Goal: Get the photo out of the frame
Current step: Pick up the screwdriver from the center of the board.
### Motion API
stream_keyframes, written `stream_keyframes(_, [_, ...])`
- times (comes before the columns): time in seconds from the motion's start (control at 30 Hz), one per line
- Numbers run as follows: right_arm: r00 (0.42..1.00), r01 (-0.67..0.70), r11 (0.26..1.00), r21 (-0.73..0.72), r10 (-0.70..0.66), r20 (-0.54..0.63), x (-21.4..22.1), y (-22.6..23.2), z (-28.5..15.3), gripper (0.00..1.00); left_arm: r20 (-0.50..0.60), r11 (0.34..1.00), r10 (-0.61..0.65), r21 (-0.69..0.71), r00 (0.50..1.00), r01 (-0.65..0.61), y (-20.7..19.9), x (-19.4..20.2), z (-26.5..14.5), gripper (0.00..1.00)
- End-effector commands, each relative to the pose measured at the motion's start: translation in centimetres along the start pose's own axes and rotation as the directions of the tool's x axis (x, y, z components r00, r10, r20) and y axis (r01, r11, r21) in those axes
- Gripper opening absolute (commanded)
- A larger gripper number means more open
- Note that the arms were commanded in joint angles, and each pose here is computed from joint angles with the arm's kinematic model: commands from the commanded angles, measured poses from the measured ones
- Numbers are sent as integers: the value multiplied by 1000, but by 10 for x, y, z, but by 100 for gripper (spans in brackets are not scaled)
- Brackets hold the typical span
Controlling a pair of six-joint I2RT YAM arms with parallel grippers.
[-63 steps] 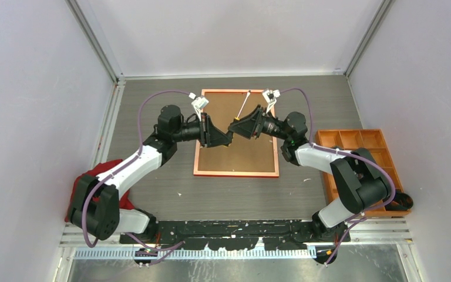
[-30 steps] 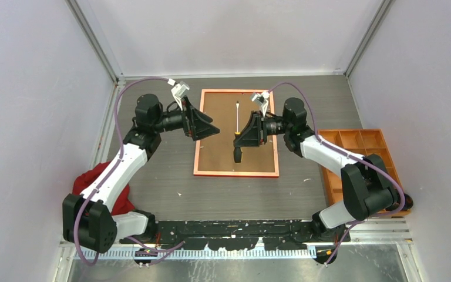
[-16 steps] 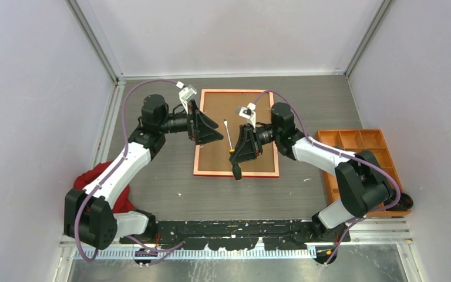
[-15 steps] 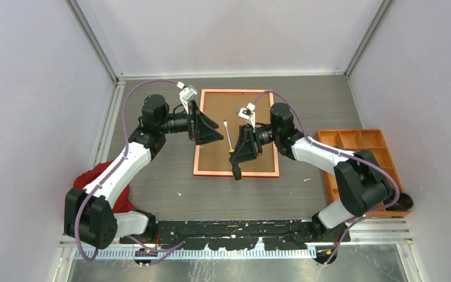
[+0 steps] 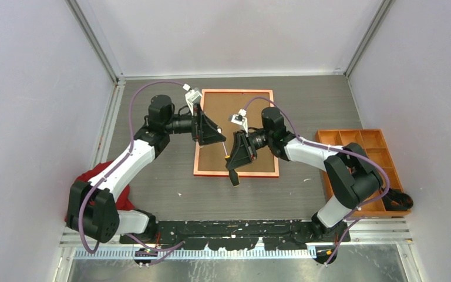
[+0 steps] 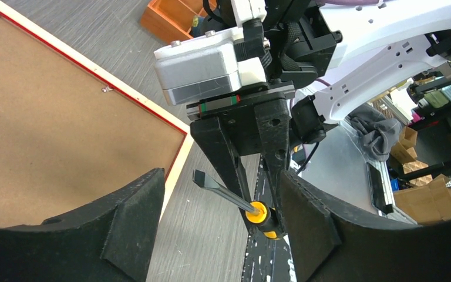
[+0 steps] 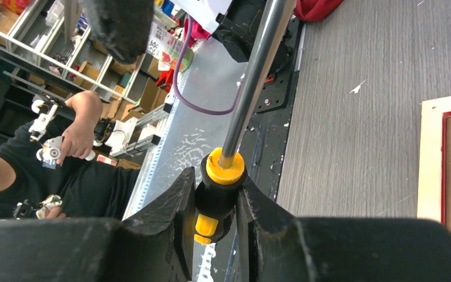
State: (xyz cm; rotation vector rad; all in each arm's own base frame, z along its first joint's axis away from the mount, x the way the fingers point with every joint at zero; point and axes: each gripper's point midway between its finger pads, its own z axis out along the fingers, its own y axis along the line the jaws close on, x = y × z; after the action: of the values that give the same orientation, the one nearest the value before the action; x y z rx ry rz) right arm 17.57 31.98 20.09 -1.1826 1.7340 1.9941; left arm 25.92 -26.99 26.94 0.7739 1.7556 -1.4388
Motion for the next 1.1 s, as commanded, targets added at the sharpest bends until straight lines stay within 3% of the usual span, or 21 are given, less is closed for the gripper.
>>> stream_keyframes(0.0, [997,77,996,-36,-78,-12,-13,11,4,3,15,999,53,13,998,-53,-7,-16,3,68])
stream_keyframes(0.3, [998,59,998,-36,-59,-15,-11,6,5,3,6,998,52,29,999,-52,-10,-14,4,35])
stream_keyframes(0.43, [998,61,997,-36,-62,-14,-12,5,5,4,4,998,52,32,999,-52,-11,-14,4,2])
stream_keyframes(0.5, [998,61,998,-32,-61,-12,-12,4,5,8,2,998,51,28,999,-51,-11,-13,4,1])
stream_keyframes(0.57, [998,60,998,-26,-60,-8,-14,3,5,21,5,998,53,21,999,-53,-10,-13,3,1])
stream_keyframes(0.7, [999,42,999,-1,-42,7,-19,-4,2,70,25,997,69,-35,997,-69,-6,-20,1,1])
stream_keyframes(0.83, [999,36,999,40,-37,38,-28,-11,-6,94,57,991,82,-107,995,-75,4,-30,-6,0])
stream_keyframes(0.87, [998,39,998,57,-41,50,-30,-13,-8,99,70,990,83,-121,994,-74,6,-33,-7,0])
stream_keyframes(1.0, [992,66,981,182,-84,94,-37,-32,-17,100,124,988,58,-147,991,-39,12,-45,-15,1])
stream_keyframes(1.07, [996,53,965,256,-69,53,-28,-44,-23,100,145,990,43,-140,988,-23,12,-49,-18,0])
